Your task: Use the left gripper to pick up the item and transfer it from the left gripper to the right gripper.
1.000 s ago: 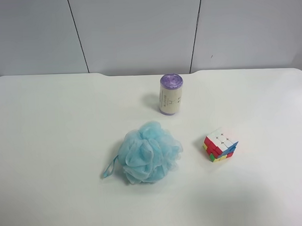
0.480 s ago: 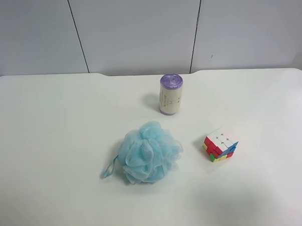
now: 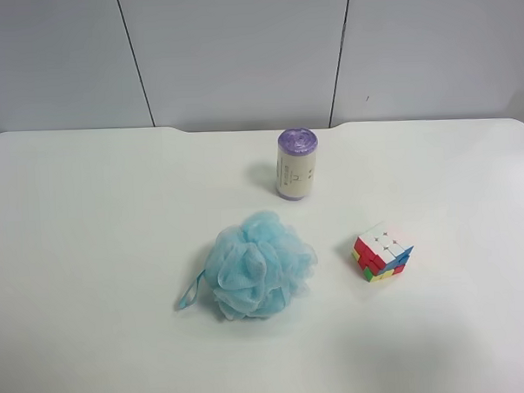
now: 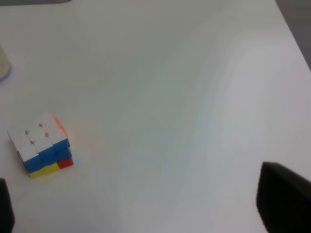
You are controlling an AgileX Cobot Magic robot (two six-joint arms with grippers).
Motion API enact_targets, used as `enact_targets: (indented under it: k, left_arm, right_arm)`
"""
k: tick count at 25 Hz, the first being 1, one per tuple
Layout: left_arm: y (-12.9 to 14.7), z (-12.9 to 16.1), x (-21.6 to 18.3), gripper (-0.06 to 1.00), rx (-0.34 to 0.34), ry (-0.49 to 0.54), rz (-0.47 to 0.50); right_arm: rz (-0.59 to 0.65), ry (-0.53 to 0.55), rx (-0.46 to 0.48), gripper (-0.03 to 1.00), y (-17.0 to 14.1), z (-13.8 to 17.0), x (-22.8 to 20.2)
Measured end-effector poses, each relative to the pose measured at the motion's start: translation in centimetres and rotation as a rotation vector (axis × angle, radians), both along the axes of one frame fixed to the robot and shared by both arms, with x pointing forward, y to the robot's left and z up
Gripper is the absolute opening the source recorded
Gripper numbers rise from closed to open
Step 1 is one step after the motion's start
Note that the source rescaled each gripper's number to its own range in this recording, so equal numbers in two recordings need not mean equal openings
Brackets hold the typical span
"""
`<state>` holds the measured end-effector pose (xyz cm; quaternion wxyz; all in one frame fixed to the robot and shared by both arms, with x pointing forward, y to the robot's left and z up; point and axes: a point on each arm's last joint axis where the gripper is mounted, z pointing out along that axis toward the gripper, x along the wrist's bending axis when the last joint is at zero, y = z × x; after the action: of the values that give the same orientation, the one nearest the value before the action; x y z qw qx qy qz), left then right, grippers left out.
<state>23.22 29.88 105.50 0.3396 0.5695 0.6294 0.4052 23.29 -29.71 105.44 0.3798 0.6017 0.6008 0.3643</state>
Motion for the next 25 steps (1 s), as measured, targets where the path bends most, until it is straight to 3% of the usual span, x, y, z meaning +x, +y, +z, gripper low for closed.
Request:
enact_targets:
  k: [25]
  left_arm:
    - [0.00, 0.00, 0.00, 0.99, 0.000, 0.000, 0.000]
  right_arm:
    - [0.000, 0.000, 0.000, 1.00, 0.00, 0.00, 0.00]
